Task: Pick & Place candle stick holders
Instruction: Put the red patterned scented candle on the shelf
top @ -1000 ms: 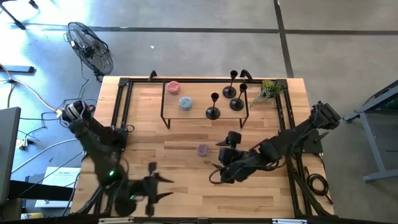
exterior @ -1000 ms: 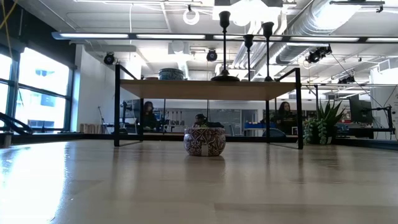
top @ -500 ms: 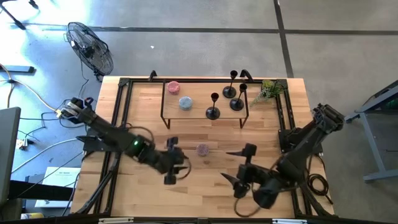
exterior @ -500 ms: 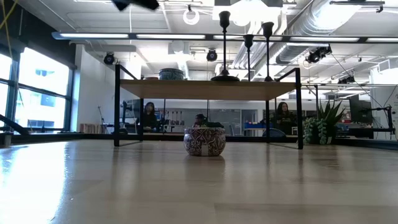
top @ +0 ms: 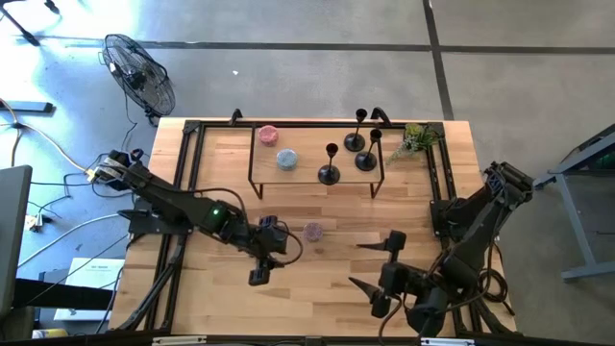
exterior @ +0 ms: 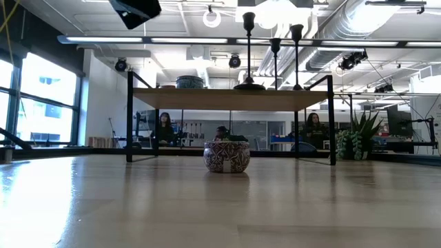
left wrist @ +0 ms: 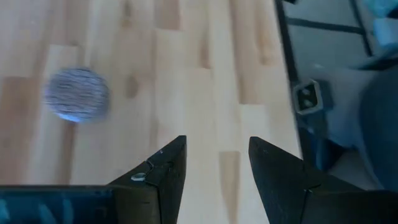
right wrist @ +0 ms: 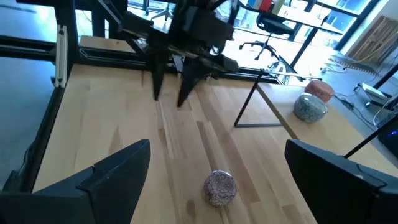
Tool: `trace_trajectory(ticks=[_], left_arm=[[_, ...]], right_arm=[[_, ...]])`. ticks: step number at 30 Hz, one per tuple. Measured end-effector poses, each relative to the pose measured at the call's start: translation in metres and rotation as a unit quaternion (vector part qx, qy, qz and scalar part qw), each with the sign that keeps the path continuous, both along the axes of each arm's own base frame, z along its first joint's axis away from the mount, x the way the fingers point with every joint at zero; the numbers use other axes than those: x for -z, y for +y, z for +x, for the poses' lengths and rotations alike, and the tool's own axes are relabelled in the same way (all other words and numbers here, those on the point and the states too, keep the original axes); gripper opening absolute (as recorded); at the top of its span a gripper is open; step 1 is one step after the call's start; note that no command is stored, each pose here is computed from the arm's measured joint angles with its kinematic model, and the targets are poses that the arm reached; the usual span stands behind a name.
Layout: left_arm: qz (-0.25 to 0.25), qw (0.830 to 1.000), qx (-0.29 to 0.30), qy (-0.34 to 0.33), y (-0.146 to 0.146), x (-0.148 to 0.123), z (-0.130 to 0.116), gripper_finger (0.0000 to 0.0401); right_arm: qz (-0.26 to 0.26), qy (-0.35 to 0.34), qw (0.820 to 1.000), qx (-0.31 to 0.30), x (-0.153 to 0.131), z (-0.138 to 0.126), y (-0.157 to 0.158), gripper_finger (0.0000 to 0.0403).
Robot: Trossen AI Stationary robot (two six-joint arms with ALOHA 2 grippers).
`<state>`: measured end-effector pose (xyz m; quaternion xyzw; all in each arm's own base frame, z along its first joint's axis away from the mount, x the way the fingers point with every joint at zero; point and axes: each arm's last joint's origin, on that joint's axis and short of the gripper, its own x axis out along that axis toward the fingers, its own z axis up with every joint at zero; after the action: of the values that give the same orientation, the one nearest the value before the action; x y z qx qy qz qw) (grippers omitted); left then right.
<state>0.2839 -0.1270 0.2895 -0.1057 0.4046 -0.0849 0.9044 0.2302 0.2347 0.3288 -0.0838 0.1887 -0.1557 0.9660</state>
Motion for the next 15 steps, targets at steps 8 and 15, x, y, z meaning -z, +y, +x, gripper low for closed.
trace_trajectory(ticks=[8,15], left_arm=[[0.036,0.998,-0.039,-0.03,0.0015,0.0005,0.0055,0.0172],[0.056,0.995,-0.059,-0.064,0.002,-0.0033,0.0089,0.0172]], right_arm=[[0.01,-0.003,1.0,0.003,0.0001,0.0,0.0,0.0365],[0.01,-0.003,1.0,0.003,0.0001,0.0002,-0.0001,0.0365]])
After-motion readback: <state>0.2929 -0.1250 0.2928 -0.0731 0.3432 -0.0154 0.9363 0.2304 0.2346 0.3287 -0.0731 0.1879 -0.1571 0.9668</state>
